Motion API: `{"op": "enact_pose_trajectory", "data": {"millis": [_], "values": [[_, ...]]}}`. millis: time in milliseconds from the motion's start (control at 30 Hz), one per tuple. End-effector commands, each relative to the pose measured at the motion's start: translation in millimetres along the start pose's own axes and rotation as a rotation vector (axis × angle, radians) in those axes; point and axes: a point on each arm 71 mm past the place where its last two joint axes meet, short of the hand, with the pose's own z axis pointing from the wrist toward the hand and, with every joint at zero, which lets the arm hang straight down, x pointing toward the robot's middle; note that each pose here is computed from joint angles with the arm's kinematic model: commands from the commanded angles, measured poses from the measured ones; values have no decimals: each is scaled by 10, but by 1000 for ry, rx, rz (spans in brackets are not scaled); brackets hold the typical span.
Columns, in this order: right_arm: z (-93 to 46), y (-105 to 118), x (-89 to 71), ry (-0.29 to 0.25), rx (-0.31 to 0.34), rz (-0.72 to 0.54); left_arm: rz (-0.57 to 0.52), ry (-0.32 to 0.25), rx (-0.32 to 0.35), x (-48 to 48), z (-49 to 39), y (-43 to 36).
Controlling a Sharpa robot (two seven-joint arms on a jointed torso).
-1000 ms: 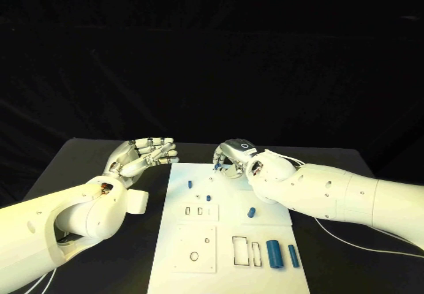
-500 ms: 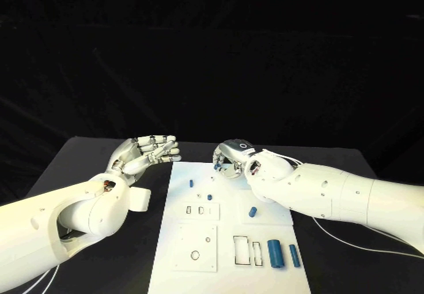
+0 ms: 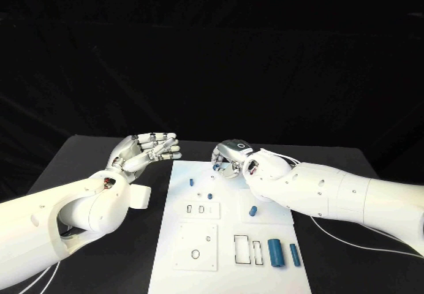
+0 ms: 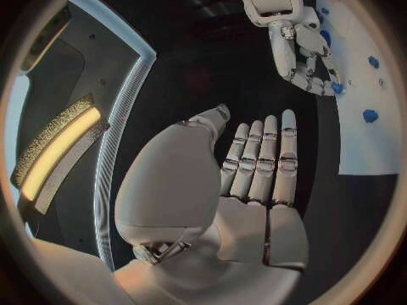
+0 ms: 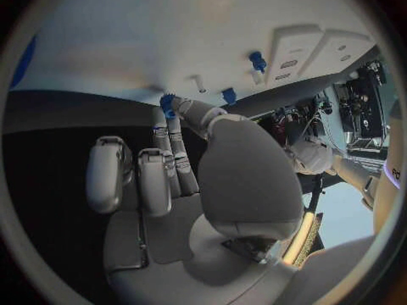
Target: Assemble the parts on the task board
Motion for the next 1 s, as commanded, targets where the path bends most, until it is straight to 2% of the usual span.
{"op": "enact_pose_trajectory", "data": {"millis": [33,433,567,733,933,1000], "values": [[6,18,37,30,-9,-7,-9,16,9,26,10,-19],[29,-21,67,63,12,-16,-9,17,9,31,15,-23],[-5,-35,62,64,9,-12,-9,15,9,24,17,-22],[-168,-125,2,48,21,17,-12,14,8,14,18,-20],[-431,-331,-151,34,87,114,-10,7,7,-19,17,-19],[-532,-435,-215,33,127,156,-10,6,7,-31,18,-17]]}}
